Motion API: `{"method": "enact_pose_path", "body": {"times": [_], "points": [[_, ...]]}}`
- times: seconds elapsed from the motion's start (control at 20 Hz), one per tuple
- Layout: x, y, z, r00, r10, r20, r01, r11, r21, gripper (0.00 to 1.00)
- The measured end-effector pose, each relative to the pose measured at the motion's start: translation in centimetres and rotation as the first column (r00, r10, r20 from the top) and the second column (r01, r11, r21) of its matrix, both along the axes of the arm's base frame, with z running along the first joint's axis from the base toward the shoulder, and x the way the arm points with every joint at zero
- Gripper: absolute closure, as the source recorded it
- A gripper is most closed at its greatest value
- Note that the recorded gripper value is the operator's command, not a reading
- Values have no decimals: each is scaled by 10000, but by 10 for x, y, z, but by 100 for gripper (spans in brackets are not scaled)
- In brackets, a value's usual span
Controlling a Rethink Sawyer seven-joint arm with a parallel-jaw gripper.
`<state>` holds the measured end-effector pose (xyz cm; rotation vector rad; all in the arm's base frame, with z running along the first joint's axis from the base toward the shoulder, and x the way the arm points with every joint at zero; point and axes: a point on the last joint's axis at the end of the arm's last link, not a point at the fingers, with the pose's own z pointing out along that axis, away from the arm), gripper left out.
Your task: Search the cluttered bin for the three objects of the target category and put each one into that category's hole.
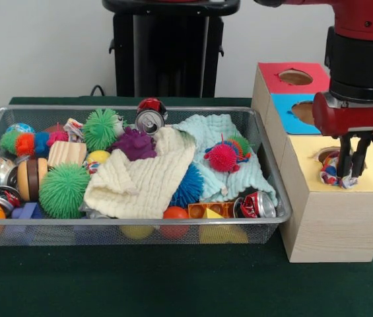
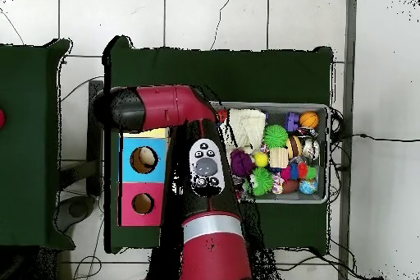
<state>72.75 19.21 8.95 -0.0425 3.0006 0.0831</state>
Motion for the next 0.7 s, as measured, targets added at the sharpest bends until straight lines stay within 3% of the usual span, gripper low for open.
{"method": "enact_pose_path", "body": {"times": [0.35, 0.7], "points": [[5, 0, 1, 9966, -294, -764, 310, 9993, 195, 100], [6, 7, -1, 9869, -352, -1572, 398, 9989, 262, 100]]}}
